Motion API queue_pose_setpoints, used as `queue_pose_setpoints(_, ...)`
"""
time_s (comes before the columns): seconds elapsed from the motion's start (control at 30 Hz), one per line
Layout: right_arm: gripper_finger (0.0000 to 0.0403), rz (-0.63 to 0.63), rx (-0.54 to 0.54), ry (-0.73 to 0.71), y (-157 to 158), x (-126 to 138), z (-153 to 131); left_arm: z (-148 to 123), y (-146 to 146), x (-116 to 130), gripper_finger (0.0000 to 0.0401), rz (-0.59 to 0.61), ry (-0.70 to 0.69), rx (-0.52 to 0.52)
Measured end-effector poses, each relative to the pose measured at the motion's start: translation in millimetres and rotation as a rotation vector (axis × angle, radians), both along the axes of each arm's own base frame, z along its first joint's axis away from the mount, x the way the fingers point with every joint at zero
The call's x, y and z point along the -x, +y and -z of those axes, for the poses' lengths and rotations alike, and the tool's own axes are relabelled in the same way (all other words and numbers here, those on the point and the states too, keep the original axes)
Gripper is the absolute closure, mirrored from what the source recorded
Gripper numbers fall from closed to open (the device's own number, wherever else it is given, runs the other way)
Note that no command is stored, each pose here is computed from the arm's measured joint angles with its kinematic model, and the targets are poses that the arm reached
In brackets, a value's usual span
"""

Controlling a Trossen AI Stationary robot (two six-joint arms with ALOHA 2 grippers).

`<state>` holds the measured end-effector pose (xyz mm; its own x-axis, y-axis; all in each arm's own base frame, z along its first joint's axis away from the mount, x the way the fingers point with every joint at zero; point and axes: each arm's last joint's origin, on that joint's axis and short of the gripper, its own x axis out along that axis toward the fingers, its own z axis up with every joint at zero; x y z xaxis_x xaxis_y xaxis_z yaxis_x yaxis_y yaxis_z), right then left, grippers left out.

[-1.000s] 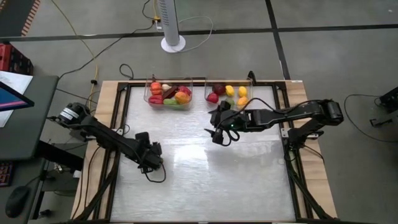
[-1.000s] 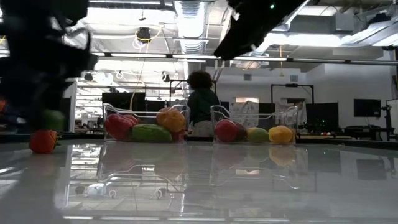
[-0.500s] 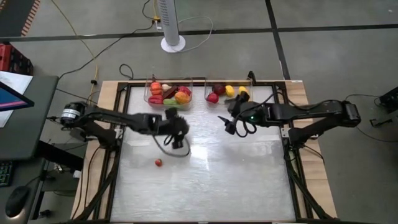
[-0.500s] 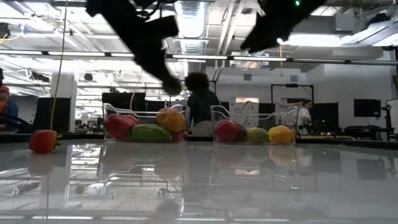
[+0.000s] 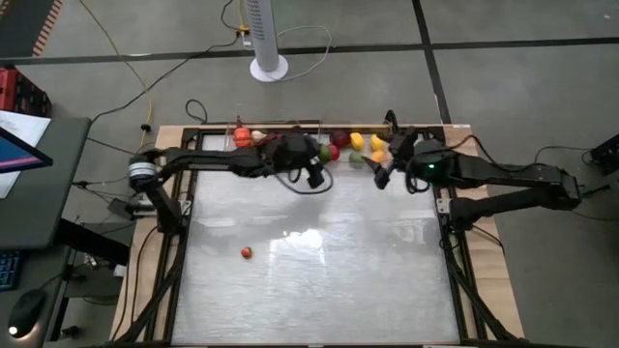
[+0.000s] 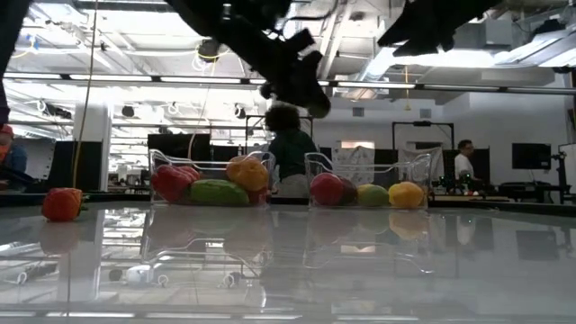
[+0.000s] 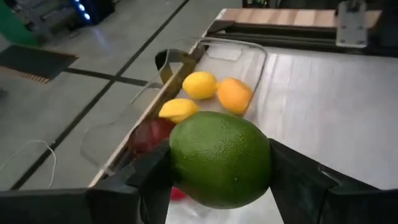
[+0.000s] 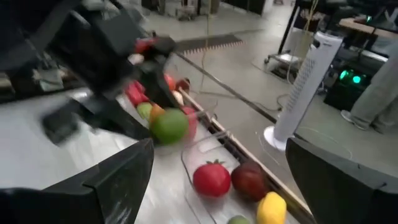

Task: Sort produce into baskets
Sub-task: Put the lime in the container, then put the pepper in the container

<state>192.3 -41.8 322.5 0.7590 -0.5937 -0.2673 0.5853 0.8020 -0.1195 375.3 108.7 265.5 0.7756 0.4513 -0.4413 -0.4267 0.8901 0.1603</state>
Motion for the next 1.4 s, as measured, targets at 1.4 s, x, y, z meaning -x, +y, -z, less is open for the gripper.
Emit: queue_pose_setpoints(1.4, 0.0013, -0.07, -0.052, -0.174, 19.5, 47.0, 19.9, 15.0, -214.7, 81.1, 0.009, 0.36, 0.824, 0.295)
